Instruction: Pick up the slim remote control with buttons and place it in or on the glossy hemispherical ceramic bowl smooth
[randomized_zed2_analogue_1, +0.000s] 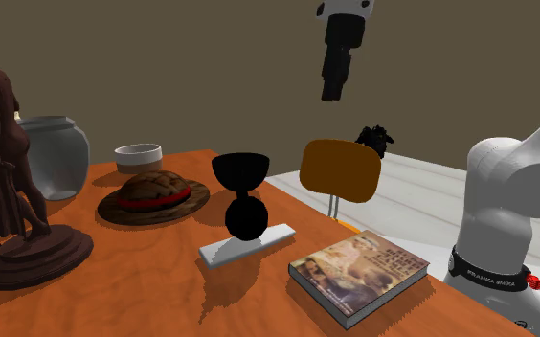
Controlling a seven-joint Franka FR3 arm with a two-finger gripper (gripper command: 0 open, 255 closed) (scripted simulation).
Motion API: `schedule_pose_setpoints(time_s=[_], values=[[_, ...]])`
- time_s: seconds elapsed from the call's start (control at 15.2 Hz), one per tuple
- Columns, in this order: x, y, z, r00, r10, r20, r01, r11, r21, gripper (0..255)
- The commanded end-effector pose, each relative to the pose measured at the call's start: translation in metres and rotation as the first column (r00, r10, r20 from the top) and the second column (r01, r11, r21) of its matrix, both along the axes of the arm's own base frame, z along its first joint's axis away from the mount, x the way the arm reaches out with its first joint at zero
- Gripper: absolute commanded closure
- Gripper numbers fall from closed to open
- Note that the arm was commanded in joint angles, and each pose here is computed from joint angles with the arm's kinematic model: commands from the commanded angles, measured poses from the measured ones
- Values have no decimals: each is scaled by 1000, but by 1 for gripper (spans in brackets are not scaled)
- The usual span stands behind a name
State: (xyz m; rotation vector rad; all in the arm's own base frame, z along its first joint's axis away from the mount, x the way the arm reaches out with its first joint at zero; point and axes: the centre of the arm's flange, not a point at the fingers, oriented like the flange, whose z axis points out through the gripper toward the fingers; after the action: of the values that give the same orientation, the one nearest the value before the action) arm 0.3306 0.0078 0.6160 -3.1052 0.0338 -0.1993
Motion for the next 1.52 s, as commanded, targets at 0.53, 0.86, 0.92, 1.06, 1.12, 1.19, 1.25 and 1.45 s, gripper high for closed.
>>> schedule_pose_setpoints(time_s=[0.53, 0.86, 0.92, 1.06, 1.12, 1.19, 1.25, 1.45], values=[[53, 36, -86, 942, 335, -32, -335, 942, -25, 0], [78, 65, -141, 849, 526, -56, -528, 849, -35, 0], [82, 72, -152, 825, 561, -61, -564, 825, -37, 0], [90, 85, -175, 774, 629, -71, -632, 774, -39, 0], [93, 91, -186, 746, 661, -76, -665, 746, -39, 0], [95, 98, -197, 717, 692, -81, -696, 717, -40, 0], [98, 105, -209, 686, 722, -87, -727, 686, -40, 0], [103, 126, -243, 588, 803, -102, -809, 587, -39, 0]])
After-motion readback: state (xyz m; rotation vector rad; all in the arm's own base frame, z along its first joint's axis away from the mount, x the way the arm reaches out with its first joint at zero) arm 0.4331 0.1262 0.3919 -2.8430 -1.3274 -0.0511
